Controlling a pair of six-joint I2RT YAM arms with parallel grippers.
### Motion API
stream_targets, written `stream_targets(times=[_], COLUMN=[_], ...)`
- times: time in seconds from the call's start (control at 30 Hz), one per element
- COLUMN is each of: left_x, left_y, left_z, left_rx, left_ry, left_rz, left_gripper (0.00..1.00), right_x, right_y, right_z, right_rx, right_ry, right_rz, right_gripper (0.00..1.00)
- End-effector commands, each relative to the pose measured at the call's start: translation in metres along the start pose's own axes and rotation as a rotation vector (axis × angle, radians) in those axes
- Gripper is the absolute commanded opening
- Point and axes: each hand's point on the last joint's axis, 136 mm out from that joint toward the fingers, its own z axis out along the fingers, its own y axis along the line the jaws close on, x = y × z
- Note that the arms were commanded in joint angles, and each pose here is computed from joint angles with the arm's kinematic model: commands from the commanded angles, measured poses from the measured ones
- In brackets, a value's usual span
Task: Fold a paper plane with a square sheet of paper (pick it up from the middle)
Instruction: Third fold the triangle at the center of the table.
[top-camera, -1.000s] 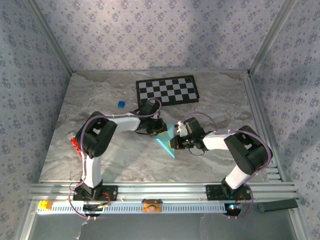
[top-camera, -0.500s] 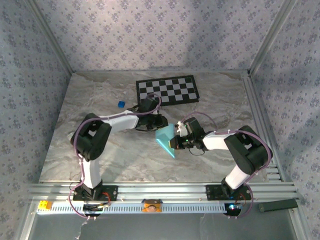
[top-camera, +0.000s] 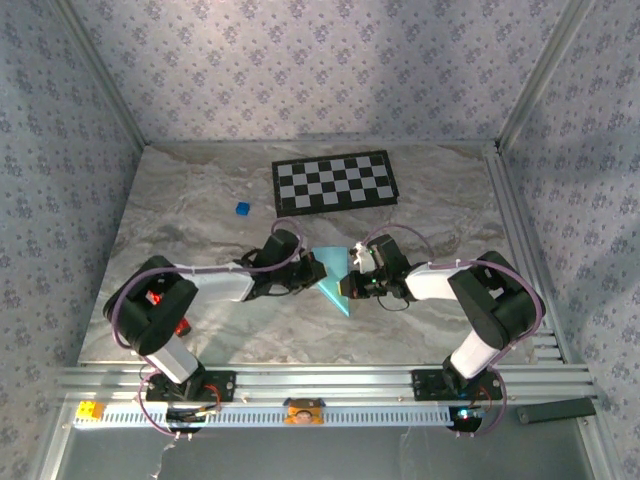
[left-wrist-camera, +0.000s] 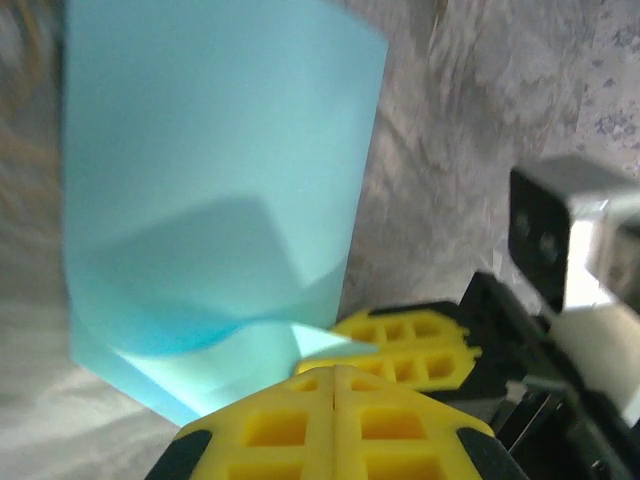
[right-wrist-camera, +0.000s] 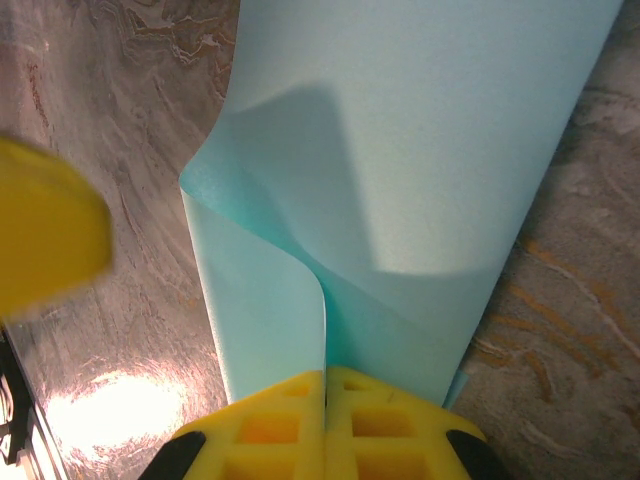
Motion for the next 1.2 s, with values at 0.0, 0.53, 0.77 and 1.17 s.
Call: stream_targets(times=[0.0, 0.53, 0.77, 1.17], left_x=[0.004, 0.018, 0.02, 0.02], left_y=[-0.021, 0.006, 0.014, 0.018], left_z=[0.008, 0.016, 0.016, 0.025], left_rx=[0.101, 0.029, -0.022, -0.035], left_ry=[-0.022, -0.018, -0.01, -0.002], left_rz=[-0.02, -0.056, -0.052, -0.059], left_gripper=[0.0, 0.0, 0.0, 0.0], right_x=[0.008, 0.009, 0.01, 0.011], right_y=[-0.015, -0.015, -0.016, -0.017], right_z=[0.002, 0.002, 0.001, 0.002], right_rx=[0.058, 0.059, 0.062, 0.06], right_ry=[0.024, 0.024, 0.027, 0.029], right_rz=[0.014, 0.015, 0.016, 0.02], right_gripper=[0.02, 0.02, 0.02, 0.02])
